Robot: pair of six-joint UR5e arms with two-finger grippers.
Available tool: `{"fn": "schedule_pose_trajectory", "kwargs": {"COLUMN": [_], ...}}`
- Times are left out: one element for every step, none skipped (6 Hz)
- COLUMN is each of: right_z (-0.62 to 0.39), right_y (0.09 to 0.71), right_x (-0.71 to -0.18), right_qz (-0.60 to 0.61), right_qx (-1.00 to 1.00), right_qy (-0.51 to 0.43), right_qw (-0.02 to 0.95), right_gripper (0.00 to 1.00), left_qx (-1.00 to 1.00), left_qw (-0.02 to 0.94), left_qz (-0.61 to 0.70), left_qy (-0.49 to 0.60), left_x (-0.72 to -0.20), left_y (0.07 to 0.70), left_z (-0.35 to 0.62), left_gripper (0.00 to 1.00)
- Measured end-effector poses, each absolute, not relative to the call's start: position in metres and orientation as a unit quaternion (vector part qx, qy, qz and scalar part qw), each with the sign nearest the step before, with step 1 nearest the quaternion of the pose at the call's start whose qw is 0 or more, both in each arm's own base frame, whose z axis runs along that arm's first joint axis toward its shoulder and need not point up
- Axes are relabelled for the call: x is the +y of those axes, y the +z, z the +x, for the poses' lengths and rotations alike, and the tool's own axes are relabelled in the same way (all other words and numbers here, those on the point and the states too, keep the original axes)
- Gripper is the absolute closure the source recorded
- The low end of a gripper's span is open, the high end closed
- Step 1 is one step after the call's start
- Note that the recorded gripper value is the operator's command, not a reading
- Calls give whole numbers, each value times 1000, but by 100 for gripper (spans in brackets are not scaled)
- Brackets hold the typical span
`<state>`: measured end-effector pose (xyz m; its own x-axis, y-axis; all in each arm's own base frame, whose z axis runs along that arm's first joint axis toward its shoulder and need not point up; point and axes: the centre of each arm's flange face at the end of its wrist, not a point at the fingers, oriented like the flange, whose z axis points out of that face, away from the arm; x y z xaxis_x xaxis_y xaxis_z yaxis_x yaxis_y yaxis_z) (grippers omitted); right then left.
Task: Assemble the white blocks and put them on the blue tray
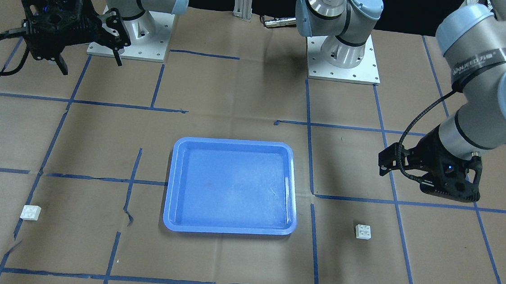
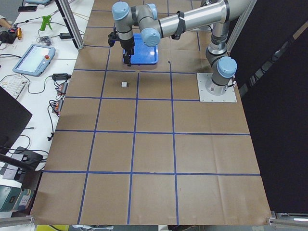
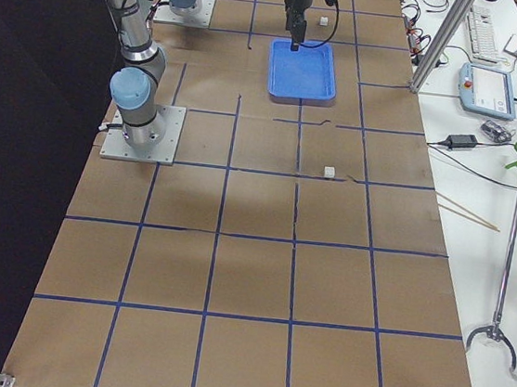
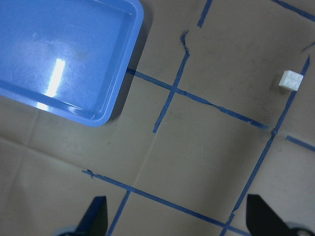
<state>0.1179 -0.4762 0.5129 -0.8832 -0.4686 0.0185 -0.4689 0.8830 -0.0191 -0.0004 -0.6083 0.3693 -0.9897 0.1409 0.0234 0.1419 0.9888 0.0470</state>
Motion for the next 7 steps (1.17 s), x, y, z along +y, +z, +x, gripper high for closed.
{"fn": "schedule_pose_trajectory", "kwargs": {"right_z": [110,90,57,28,5,-18,-39], "right_y": [513,513,508,500,487,477,463], "right_x": [-479,-484,-492,-502,-517,-529,-540], "right_qz": [324,405,487,563,625,659,676], "right_qx": [-946,-914,-873,-826,-781,-752,-737], "right_qy": [13,13,9,6,7,9,8], "right_qw": [9,10,8,7,9,9,3], "right_gripper": [0,0,0,0,0,0,0], "left_qx": [-997,-997,-997,-997,-997,-997,-997], "left_qw": [10,14,18,18,17,15,14], "left_qz": [-71,-70,-70,-70,-70,-69,-69], "left_qy": [-25,-33,-42,-42,-35,-28,-24], "left_x": [-628,-641,-650,-656,-657,-656,-655], "left_y": [333,300,268,239,208,184,174], "left_z": [4,6,7,8,8,8,8], "left_gripper": [1,1,1,1,1,4,25]}}
